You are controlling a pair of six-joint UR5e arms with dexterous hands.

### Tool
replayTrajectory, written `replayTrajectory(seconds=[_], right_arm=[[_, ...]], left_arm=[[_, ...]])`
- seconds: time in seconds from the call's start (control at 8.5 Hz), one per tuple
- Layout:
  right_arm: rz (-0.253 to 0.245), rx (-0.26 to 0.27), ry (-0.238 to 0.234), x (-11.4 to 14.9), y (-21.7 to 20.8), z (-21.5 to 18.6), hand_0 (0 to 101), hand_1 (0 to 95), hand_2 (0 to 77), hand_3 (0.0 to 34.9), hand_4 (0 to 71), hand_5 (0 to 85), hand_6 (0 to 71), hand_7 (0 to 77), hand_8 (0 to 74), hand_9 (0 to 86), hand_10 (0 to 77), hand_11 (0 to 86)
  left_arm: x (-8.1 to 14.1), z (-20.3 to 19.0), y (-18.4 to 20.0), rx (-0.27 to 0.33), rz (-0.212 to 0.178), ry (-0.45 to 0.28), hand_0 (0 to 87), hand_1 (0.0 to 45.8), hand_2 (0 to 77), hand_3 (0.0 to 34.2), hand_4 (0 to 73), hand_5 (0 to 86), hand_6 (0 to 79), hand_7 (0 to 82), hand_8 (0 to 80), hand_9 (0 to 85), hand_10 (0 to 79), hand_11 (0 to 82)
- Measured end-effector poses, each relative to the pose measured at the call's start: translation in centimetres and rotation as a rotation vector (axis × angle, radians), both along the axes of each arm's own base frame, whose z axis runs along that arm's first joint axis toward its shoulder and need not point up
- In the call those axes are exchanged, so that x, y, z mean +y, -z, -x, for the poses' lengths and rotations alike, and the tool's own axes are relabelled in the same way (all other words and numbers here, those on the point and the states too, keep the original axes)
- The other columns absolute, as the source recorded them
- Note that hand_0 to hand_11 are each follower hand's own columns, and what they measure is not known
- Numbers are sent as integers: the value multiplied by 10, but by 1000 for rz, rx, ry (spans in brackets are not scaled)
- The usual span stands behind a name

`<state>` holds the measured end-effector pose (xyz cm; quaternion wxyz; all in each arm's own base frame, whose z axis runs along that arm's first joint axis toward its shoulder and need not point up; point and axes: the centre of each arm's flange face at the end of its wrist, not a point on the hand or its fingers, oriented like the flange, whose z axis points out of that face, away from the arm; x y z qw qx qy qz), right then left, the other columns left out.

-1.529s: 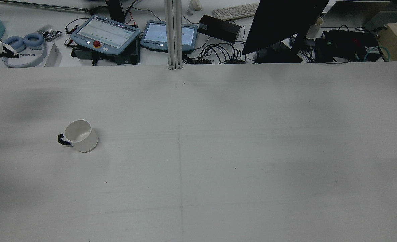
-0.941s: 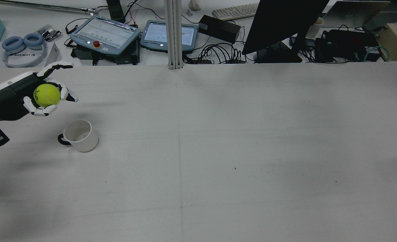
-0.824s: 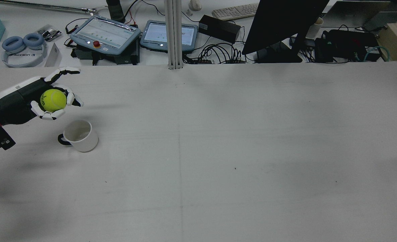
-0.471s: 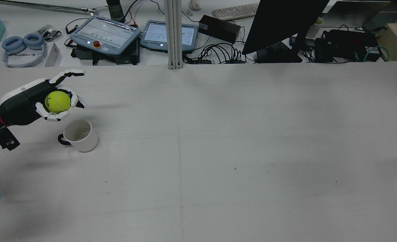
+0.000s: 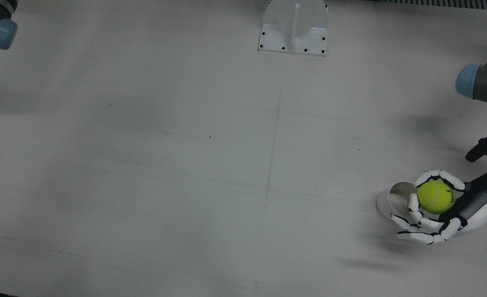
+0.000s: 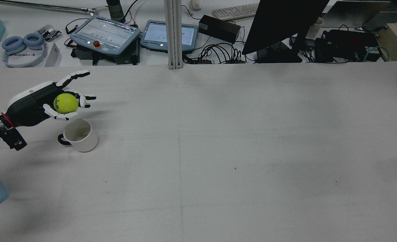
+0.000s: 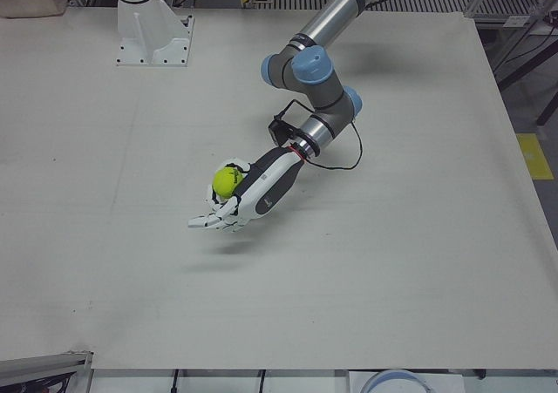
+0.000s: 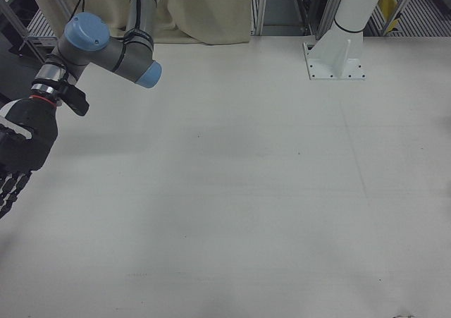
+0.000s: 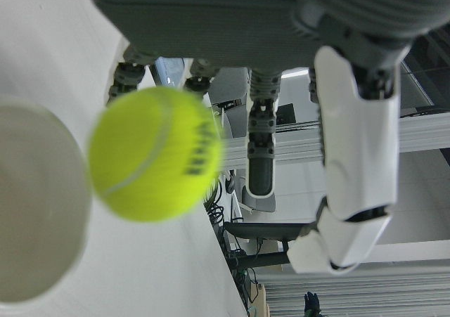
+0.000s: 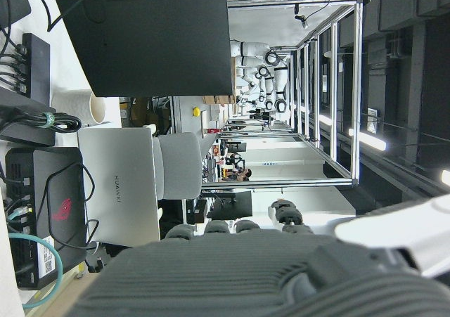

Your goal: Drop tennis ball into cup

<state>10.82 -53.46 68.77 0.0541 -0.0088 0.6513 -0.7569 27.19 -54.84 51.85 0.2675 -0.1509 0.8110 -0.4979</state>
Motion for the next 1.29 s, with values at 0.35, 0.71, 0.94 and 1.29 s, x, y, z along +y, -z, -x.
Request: replayTrajectory(seconds=[0.35, 0.71, 0.94, 1.29], right_arm=[[0, 0, 0, 0, 0, 0, 0, 5, 5, 0, 0, 0, 0, 5, 0, 0, 0, 5], [0, 0, 0, 0, 0, 0, 0, 5, 5, 0, 0, 0, 0, 5, 0, 0, 0, 5], [0, 0, 0, 0, 0, 0, 0, 5, 5, 0, 0, 0, 0, 5, 0, 0, 0, 5], [0, 0, 0, 0, 0, 0, 0, 5, 5, 0, 0, 0, 0, 5, 0, 0, 0, 5]], left_arm=[[1, 1, 2, 4, -6, 0, 558, 240, 295, 304, 11, 158, 256, 76, 153, 22, 76, 131], [3, 6, -4, 6, 5, 1, 555, 240, 311, 303, 5, 169, 371, 76, 147, 11, 76, 131], [-16, 73, -36, -5, 78, 98, 556, 235, 295, 303, 11, 125, 71, 114, 76, 11, 76, 136], [-57, 200, -45, -16, 123, 300, 572, 240, 316, 303, 11, 147, 229, 125, 93, 5, 104, 164]])
